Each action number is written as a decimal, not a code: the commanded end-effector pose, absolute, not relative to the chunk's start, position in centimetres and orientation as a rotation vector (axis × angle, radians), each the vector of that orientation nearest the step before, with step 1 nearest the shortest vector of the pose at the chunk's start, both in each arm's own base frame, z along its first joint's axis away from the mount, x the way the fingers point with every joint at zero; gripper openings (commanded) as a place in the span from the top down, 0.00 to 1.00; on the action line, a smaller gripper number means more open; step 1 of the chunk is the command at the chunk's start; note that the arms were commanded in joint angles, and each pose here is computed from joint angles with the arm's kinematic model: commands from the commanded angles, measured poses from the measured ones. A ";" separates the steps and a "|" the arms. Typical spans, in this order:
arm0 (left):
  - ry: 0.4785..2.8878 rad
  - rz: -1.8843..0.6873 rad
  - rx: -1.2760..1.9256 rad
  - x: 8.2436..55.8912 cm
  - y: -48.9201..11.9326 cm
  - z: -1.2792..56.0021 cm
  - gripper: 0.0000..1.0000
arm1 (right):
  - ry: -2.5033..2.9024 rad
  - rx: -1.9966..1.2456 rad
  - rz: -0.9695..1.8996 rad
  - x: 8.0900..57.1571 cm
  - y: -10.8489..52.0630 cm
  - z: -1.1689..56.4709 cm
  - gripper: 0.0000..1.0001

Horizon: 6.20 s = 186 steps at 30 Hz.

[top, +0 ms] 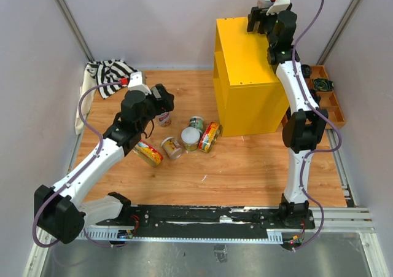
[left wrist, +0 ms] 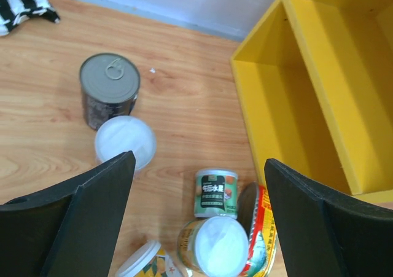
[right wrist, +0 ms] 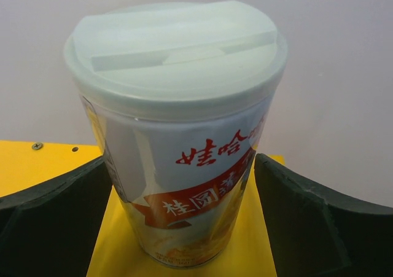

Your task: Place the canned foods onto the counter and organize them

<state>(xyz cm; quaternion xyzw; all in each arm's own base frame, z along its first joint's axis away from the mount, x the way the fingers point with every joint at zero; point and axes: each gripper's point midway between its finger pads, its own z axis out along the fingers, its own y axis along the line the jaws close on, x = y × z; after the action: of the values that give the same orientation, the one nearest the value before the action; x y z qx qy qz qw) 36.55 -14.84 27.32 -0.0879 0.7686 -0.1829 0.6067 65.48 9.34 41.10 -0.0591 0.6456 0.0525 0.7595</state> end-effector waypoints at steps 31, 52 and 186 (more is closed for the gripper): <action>2.078 -0.195 -0.310 40.9 -11.3 13.6 0.01 | 1.409 -0.067 0.112 56.0 10.7 46.6 0.01; 1.919 -0.137 -0.270 44.6 -11.0 12.7 0.20 | 1.399 -0.123 0.116 48.2 13.3 47.7 0.01; 1.377 -0.635 -0.028 31.0 -17.7 46.2 0.01 | 1.172 -0.609 0.393 35.1 23.5 53.8 0.98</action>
<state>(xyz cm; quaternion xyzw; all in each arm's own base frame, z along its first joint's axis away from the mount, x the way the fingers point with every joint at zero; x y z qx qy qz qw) 30.36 -19.47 47.19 0.0288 0.6248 -0.3174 0.7128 32.27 26.31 46.28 -0.3527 0.6101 0.2212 0.6742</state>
